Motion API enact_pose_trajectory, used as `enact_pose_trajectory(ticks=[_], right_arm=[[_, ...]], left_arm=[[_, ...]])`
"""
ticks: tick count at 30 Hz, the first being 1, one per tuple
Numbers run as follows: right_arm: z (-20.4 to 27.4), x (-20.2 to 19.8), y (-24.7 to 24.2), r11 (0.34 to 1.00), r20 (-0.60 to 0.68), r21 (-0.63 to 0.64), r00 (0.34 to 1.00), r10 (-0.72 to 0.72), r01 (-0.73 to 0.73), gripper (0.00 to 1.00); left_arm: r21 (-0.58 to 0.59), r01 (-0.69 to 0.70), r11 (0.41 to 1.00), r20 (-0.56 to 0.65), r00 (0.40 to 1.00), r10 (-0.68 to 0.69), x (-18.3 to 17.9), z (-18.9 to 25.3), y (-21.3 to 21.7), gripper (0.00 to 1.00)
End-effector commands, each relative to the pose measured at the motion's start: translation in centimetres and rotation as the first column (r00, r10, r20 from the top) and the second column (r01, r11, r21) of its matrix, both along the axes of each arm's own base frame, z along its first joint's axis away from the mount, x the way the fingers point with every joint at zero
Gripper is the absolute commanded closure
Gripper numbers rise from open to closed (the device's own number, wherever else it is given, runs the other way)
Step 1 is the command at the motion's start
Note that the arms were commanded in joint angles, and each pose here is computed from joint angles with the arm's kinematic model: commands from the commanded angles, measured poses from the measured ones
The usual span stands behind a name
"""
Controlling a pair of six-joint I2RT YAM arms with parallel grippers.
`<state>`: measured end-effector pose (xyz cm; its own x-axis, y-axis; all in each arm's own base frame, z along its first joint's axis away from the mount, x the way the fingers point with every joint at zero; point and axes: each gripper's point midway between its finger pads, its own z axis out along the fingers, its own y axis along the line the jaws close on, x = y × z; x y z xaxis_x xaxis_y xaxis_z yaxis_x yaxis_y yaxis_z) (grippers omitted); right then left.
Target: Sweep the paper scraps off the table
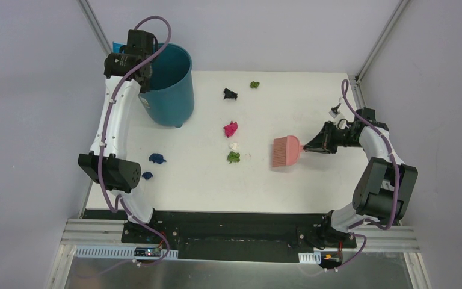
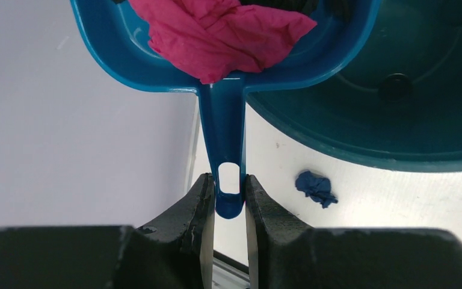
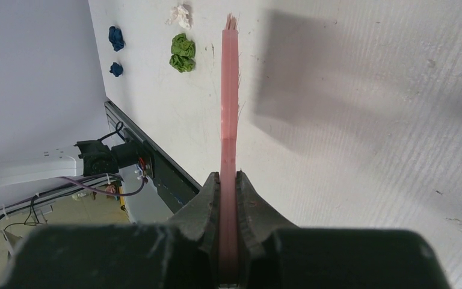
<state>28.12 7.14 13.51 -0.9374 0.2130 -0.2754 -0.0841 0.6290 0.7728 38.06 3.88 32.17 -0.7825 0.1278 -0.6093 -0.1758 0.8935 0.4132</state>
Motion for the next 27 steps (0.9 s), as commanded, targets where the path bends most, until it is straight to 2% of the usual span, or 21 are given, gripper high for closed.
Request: enact_pose_trajectory(ticks=[1,22,25,27], right_arm=[[2.4,0.5,0.5,0.999,0.102,0.019,0.994,0.029,-0.032,1.0],[1.9,0.6,0.5,0.998,0.069,0.035,0.996,0.05,-0.052,1.0],[1.8,0.5,0.6,0.998,0.064,0.041,0.997,0.054,-0.057,1.0],[1.9,0.5,0.6,0.997,0.064,0.042,0.996,0.056,-0.058,1.0]], left_arm=[[0.111,-0.047,0.993,0.036,0.998,0.043,0.4,1.9,2.2,1.0],[0.293,0.029,0.956,-0.1,0.995,0.0,2.7,0.7,3.6,1.0],[0.35,0.076,0.934,-0.13,0.991,-0.032,3.2,1.0,3.3,1.0],[0.444,0.119,0.888,-0.157,0.986,-0.054,3.8,1.6,2.9,1.0]])
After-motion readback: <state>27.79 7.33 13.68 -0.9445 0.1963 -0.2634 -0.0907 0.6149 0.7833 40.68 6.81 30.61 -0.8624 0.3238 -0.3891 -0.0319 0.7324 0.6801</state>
